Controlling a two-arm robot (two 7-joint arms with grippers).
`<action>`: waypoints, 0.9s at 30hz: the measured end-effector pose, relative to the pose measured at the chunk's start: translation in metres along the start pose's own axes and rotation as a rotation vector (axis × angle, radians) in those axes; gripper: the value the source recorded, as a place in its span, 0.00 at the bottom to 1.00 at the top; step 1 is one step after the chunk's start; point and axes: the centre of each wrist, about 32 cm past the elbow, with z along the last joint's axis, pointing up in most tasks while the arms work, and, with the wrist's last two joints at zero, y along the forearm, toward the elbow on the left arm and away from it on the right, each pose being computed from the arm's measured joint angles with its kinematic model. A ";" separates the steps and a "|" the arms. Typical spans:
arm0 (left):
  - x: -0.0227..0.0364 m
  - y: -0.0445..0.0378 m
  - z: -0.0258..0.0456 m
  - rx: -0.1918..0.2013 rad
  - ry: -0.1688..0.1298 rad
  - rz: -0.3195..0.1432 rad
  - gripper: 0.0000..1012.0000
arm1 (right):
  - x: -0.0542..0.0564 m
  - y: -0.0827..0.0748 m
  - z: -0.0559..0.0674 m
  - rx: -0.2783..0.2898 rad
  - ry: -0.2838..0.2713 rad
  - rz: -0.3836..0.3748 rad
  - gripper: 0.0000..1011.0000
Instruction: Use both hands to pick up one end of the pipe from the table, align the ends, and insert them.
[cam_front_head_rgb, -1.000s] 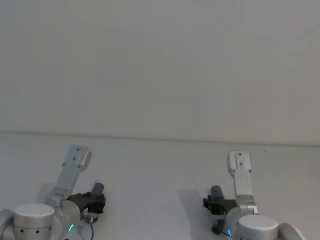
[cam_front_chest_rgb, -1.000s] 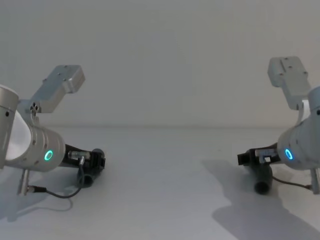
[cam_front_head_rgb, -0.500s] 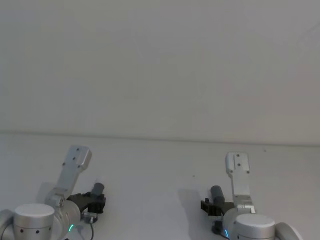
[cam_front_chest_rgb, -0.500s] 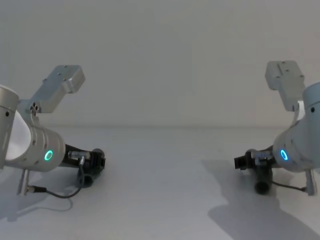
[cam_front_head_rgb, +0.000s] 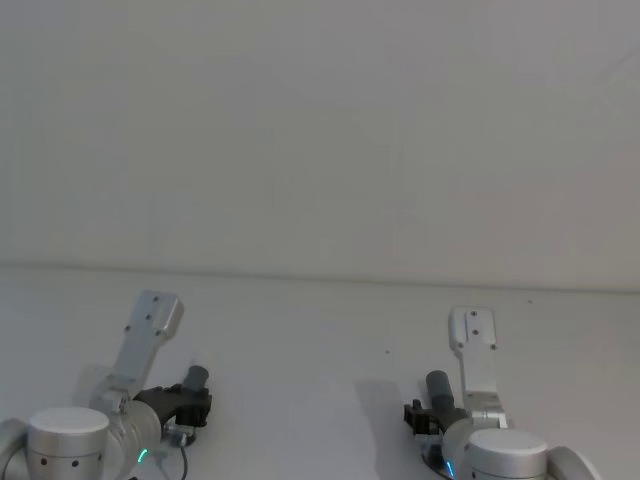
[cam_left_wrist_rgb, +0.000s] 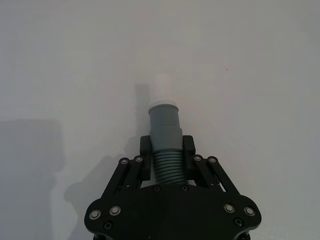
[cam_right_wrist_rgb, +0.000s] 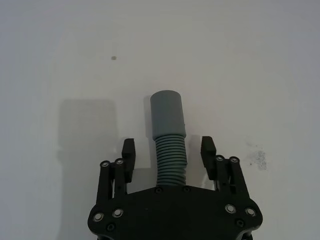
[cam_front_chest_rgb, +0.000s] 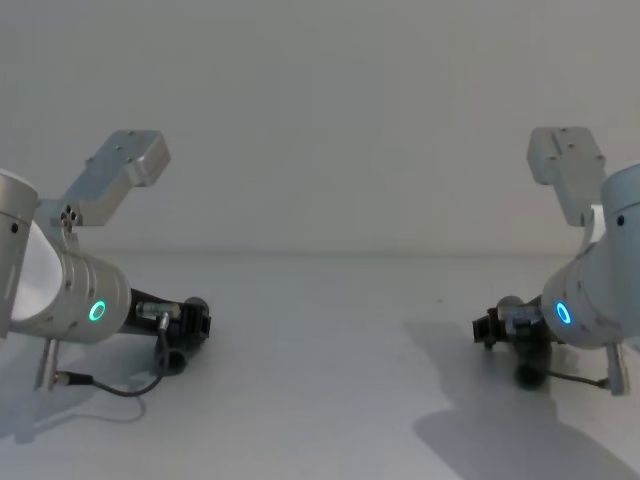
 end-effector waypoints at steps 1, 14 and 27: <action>0.0000 0.0000 0.0000 0.000 0.000 0.000 0.33 | 0.000 0.000 0.000 0.000 0.000 0.000 0.76; 0.0000 0.0000 0.0000 0.000 0.000 0.000 0.33 | 0.000 0.000 0.000 -0.006 0.002 0.001 0.34; 0.0001 0.0000 0.0000 0.000 0.000 0.000 0.33 | 0.000 0.000 -0.001 -0.008 0.003 0.001 0.26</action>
